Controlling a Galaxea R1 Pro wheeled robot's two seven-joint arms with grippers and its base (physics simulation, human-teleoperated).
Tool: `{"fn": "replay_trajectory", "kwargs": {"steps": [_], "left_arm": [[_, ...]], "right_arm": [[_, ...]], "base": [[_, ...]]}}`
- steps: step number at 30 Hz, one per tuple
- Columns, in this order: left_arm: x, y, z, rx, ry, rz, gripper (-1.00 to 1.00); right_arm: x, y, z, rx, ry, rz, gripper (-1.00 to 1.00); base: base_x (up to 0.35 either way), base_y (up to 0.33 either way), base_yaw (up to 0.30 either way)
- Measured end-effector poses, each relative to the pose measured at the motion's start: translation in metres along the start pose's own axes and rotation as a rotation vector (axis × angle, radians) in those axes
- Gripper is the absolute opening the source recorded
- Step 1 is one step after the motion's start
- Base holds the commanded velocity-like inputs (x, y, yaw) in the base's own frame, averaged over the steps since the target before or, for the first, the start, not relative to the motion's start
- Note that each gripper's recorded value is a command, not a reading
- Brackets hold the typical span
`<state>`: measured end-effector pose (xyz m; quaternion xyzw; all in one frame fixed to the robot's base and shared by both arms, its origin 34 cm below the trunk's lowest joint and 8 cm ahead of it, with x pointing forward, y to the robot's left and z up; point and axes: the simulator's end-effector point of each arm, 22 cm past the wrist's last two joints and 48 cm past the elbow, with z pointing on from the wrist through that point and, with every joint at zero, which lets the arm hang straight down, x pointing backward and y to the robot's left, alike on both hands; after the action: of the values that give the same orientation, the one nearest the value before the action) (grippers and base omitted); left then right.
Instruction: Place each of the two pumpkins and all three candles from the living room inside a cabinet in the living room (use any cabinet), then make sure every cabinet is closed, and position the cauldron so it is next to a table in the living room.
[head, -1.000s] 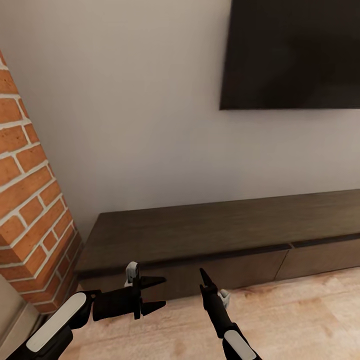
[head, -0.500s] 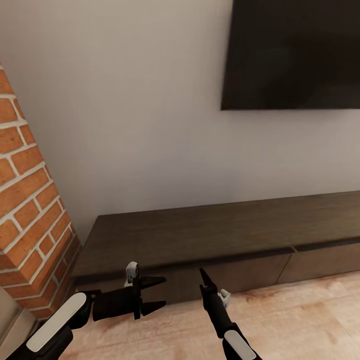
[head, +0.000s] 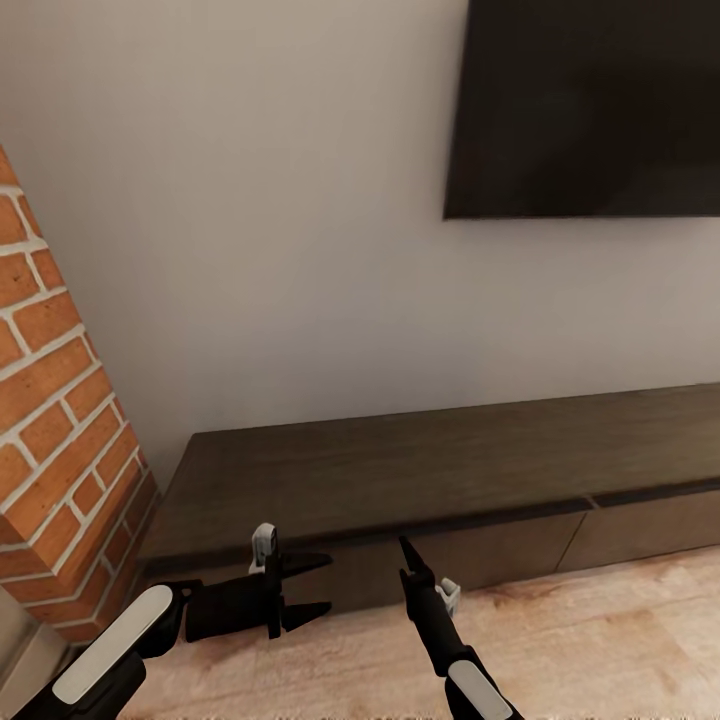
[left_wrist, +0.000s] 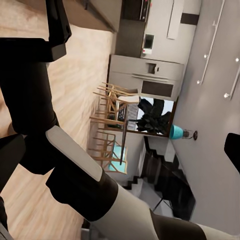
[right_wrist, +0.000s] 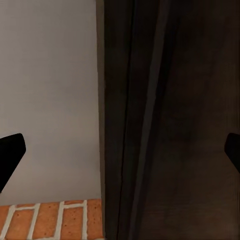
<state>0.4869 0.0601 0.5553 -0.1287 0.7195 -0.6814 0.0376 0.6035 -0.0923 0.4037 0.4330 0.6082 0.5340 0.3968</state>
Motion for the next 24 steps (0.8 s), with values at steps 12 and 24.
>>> {"fn": "replay_trajectory", "kwargs": {"steps": [12,24], "left_arm": [[-0.003,0.014,0.001,-0.007,0.001,-0.032,1.00],[-0.003,0.013,0.001,-0.007,0.000,-0.032,1.00]], "right_arm": [[0.002,-0.019,-0.002,0.033,0.002,0.010,1.00],[0.002,-0.018,-0.002,0.032,0.002,0.010,1.00]], "base": [[0.000,0.000,0.000],[0.019,0.000,0.000]]}}
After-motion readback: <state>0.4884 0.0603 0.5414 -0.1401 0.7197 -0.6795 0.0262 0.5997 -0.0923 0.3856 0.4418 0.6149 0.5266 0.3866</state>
